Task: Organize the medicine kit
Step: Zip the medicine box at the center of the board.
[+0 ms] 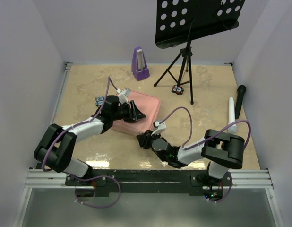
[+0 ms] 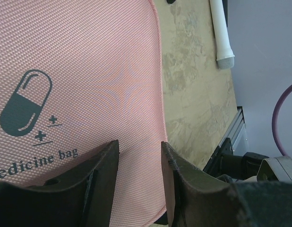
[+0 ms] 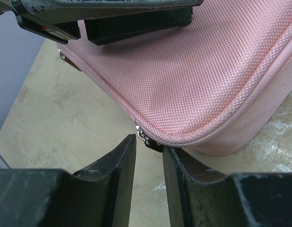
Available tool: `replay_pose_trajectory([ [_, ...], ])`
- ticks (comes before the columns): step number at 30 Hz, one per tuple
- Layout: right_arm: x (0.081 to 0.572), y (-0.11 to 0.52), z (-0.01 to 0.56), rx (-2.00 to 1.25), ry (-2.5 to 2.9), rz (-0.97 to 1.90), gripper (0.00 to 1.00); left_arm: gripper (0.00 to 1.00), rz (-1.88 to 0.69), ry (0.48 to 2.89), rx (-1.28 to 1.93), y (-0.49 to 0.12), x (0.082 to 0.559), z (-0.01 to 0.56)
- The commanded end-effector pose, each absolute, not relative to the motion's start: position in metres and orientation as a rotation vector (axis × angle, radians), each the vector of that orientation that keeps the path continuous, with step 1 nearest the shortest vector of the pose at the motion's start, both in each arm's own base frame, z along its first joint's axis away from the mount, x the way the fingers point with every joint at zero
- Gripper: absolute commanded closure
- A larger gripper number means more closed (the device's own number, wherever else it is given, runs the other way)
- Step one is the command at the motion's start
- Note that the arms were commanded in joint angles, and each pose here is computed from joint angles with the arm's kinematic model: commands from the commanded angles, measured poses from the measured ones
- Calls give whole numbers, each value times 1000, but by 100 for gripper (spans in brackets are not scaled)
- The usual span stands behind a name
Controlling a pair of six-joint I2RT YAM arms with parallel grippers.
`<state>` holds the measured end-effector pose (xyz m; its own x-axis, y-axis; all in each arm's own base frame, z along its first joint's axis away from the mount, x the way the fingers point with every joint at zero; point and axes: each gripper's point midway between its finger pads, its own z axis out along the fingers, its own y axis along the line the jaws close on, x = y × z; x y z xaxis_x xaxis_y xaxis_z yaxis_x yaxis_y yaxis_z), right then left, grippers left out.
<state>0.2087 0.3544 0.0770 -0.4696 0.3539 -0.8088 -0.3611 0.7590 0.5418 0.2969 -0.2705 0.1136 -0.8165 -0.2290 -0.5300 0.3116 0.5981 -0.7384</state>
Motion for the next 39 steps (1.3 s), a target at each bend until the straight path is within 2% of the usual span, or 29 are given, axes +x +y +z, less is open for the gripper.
replay_pose_trajectory([
  [1, 222, 351, 85, 86, 1846, 803, 68, 54, -1085, 2394, -2, -256, 281, 68],
  [13, 226, 349, 79, 129, 1859, 773, 76, 55, -1088, 2390, -1, -256, 280, 69],
  [19, 227, 348, 75, 147, 1873, 764, 85, 55, -1088, 2390, -1, -256, 280, 69],
  [34, 223, 337, 65, 162, 1917, 718, 100, 55, -1083, 2389, -4, -255, 279, 69],
  [39, 222, 329, 55, 165, 1962, 654, 100, 56, -1079, 2390, -6, -255, 280, 69],
])
